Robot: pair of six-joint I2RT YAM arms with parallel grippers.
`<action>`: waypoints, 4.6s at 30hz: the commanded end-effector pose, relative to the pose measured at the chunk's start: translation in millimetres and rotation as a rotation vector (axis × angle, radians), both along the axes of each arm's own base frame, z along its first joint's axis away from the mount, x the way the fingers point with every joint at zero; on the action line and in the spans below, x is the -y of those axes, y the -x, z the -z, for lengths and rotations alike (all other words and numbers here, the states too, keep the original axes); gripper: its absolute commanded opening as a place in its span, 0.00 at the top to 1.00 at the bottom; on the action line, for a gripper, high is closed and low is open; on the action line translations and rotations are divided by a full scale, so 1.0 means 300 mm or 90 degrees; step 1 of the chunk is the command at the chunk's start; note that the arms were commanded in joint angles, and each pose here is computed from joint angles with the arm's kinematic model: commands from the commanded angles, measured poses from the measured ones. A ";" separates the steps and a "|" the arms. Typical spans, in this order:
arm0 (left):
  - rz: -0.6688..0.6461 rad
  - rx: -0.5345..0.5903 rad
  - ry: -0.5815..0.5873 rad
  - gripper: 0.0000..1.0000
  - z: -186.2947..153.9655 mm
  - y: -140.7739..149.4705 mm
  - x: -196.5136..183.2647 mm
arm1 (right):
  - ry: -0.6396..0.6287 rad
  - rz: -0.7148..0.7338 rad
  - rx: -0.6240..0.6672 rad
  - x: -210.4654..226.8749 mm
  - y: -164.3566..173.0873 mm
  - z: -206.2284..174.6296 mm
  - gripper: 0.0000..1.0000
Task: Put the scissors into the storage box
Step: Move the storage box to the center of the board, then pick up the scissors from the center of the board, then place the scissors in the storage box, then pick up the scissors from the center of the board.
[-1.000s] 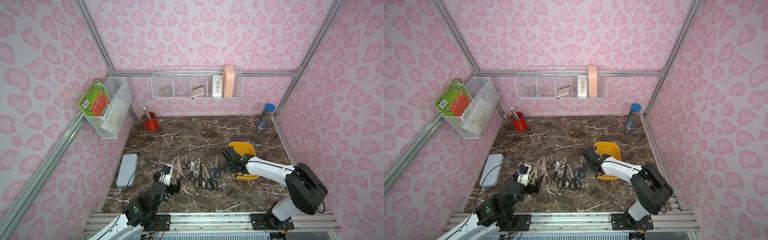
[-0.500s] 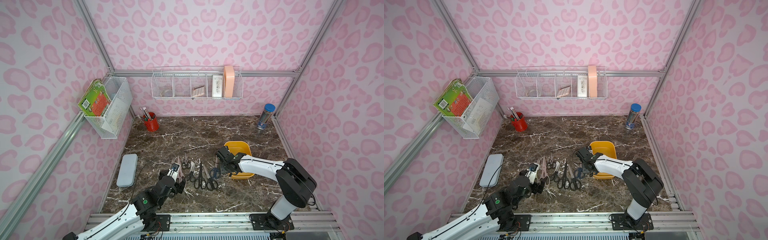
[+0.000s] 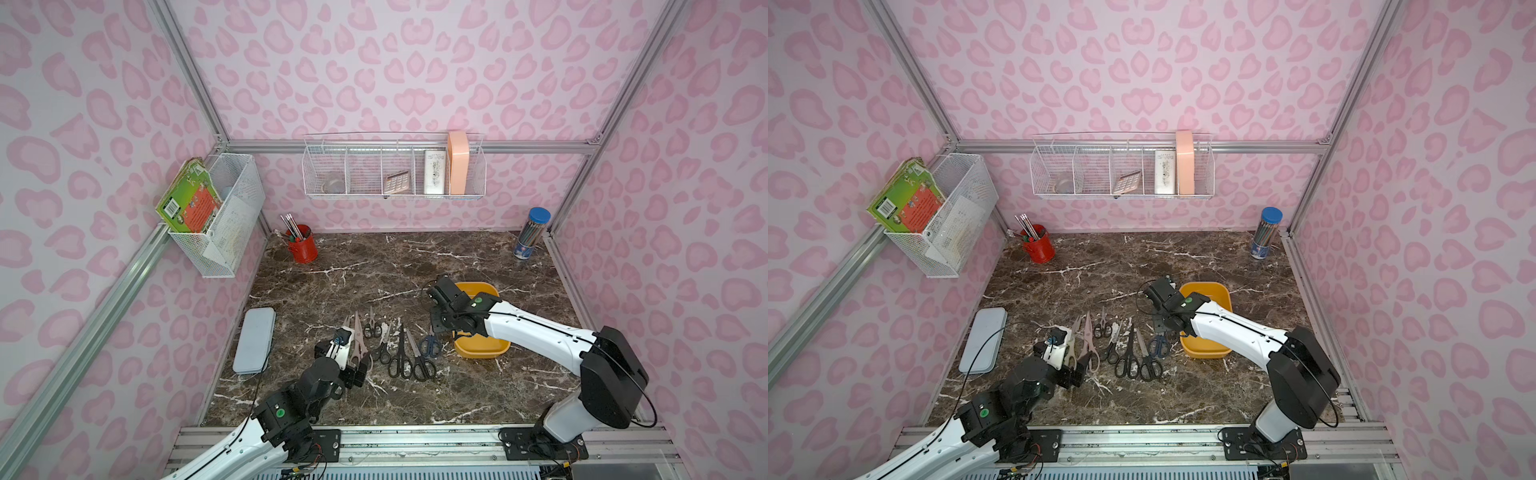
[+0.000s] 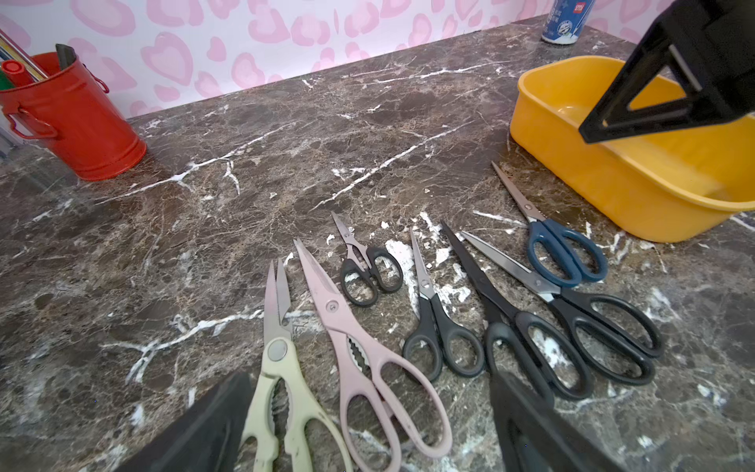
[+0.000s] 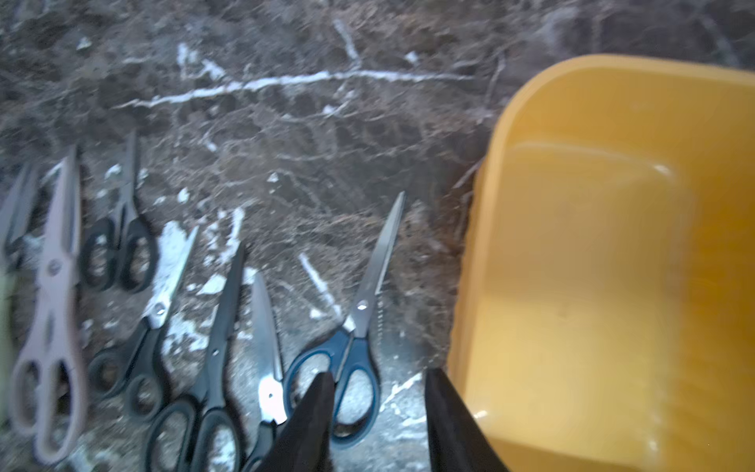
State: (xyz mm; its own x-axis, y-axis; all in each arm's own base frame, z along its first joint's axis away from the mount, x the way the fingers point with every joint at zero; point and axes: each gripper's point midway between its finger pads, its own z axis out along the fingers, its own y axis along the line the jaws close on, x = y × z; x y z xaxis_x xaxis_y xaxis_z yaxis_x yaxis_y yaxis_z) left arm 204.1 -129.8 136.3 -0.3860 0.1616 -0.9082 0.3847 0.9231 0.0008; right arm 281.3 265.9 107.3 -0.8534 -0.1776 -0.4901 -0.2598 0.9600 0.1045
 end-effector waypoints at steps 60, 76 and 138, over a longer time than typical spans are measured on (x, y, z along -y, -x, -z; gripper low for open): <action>0.069 0.012 0.013 0.02 -0.004 0.036 0.037 | -0.022 0.050 -0.029 0.251 -0.154 -0.090 1.00; 0.068 0.002 0.003 0.02 0.005 0.030 0.044 | 0.132 0.105 -0.156 0.519 -0.036 0.240 1.00; 0.113 0.005 0.014 0.01 0.001 0.054 0.074 | 0.141 -0.248 -0.198 -0.079 0.358 0.346 0.78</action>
State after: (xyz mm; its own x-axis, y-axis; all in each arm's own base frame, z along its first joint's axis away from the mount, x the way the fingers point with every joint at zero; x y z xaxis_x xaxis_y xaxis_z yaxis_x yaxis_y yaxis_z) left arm 186.4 -152.8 133.0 -0.3545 0.2171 -0.9095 0.5503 0.8348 -0.0153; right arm 176.7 299.2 14.5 -0.7995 -0.5707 -0.1873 -0.5908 0.8035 0.0738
